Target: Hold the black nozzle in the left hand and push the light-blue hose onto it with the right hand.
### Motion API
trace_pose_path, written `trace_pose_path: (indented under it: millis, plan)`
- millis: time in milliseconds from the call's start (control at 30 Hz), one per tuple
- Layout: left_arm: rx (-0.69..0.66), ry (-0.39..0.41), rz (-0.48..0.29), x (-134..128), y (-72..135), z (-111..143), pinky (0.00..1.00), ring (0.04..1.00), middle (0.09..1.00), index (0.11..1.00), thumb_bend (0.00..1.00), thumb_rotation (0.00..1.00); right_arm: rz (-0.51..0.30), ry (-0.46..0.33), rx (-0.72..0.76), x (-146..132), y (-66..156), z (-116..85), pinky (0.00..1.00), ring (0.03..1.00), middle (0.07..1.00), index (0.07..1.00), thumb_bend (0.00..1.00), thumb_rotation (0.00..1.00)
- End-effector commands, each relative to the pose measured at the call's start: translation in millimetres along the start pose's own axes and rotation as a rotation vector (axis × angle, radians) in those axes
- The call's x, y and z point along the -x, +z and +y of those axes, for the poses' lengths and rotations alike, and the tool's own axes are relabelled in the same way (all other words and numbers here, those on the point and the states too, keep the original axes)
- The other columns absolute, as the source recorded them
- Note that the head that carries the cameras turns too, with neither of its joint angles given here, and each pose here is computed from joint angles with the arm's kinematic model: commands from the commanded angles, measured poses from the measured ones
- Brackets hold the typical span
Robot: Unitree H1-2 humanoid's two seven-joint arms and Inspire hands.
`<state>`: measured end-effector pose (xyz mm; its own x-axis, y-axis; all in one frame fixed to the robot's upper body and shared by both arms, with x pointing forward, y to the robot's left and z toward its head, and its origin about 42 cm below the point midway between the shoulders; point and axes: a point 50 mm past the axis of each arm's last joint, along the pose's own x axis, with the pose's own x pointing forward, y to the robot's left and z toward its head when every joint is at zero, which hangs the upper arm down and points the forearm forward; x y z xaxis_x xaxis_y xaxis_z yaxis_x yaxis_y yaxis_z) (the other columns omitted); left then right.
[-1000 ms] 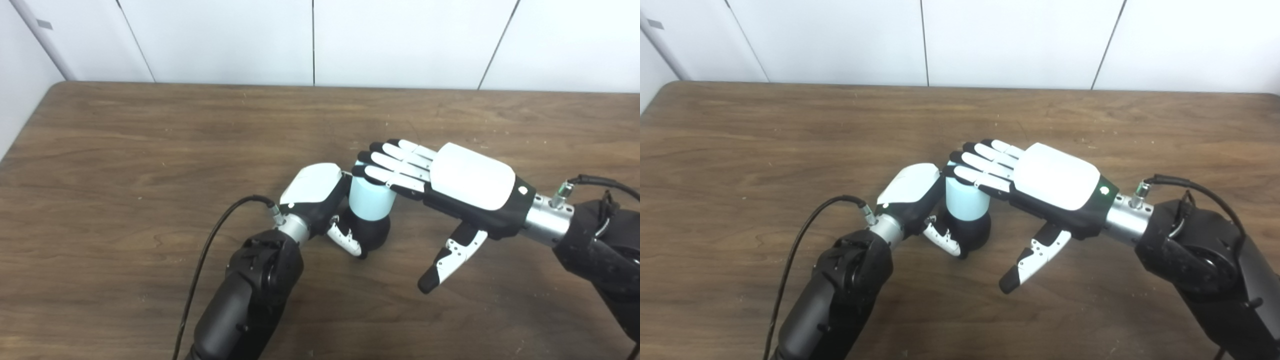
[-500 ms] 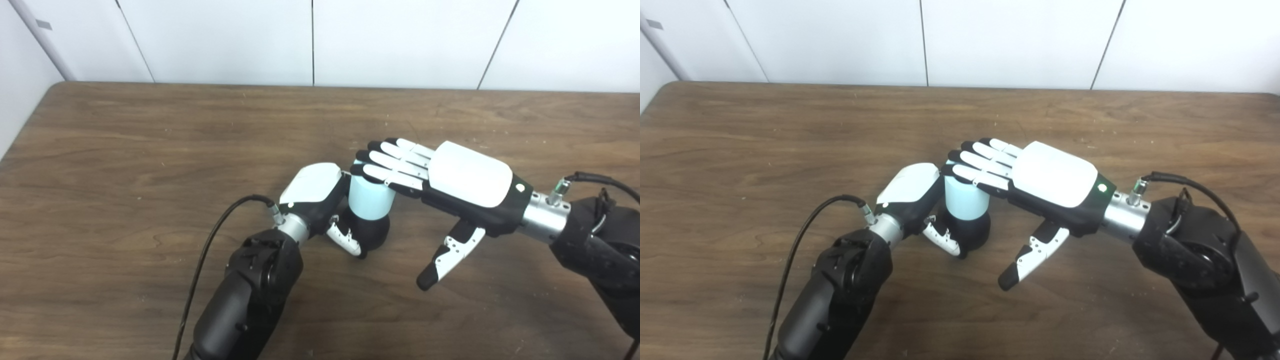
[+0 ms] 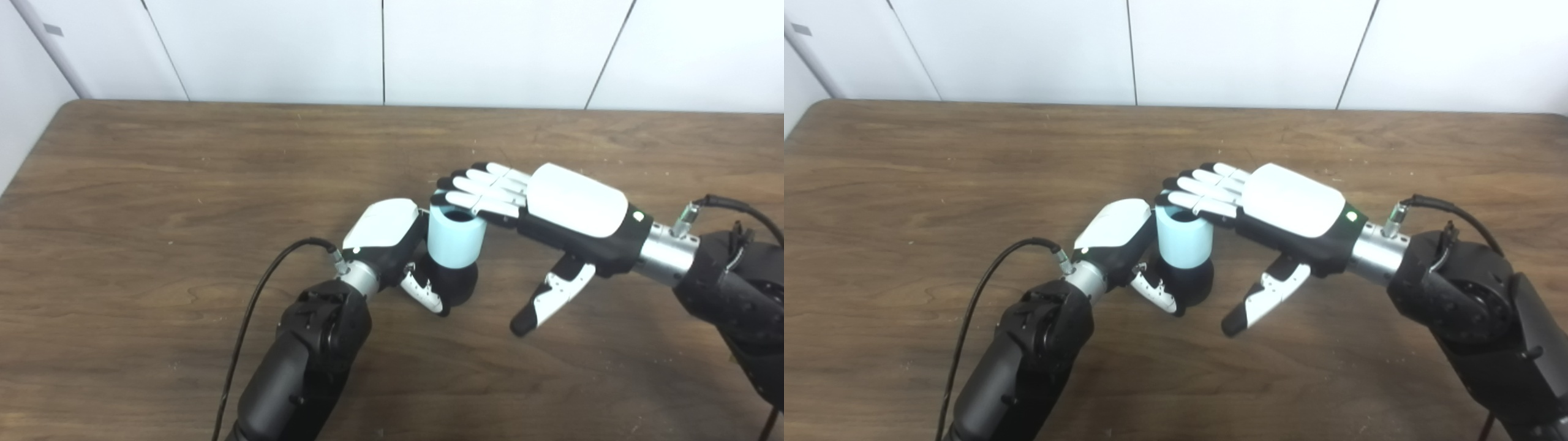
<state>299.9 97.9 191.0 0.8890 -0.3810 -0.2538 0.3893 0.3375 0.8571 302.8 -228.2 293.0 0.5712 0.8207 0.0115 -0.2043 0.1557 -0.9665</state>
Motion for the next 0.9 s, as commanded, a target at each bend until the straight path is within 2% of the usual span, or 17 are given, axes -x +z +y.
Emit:
trace_pose_path:
  millis: [0,267,467,633,700,867]
  plan:
    - [0.007,-0.164,0.068,-1.1,-15.8,-30.2,1.0,0.825,0.548,0.446,0.51,0.0,-0.015,-0.046,0.028,-2.0,0.5,-17.6,0.99,0.982,0.971,0.962,0.67,1.0]
    - [0.004,-0.161,0.067,2.1,-16.8,-29.3,1.0,0.83,0.55,0.446,0.51,0.0,0.0,-0.03,-0.019,0.6,-0.6,-25.6,0.98,0.97,0.968,0.961,0.66,1.0]
    - [0.002,-0.164,0.073,0.4,-20.2,-31.3,1.0,0.83,0.536,0.447,0.52,0.0,0.003,-0.062,-0.043,4.6,1.8,-39.1,0.97,0.968,0.968,0.96,0.66,1.0]
    - [0.002,-0.164,0.072,0.2,-19.2,-30.3,1.0,0.824,0.529,0.452,0.52,0.0,0.024,-0.13,-0.016,5.2,2.2,-56.4,0.98,0.967,0.964,0.954,0.64,1.0]
    - [0.0,-0.162,0.075,-0.4,-20.2,-29.5,1.0,0.824,0.53,0.451,0.52,0.0,0.041,-0.145,-0.01,6.0,-0.6,-59.8,0.97,0.96,0.961,0.95,0.63,1.0]
    - [0.015,-0.143,0.084,-0.6,-23.0,-27.8,1.0,0.82,0.544,0.449,0.52,0.0,0.145,-0.186,-0.048,15.7,-16.1,-59.9,0.93,0.938,0.945,0.942,0.63,1.0]
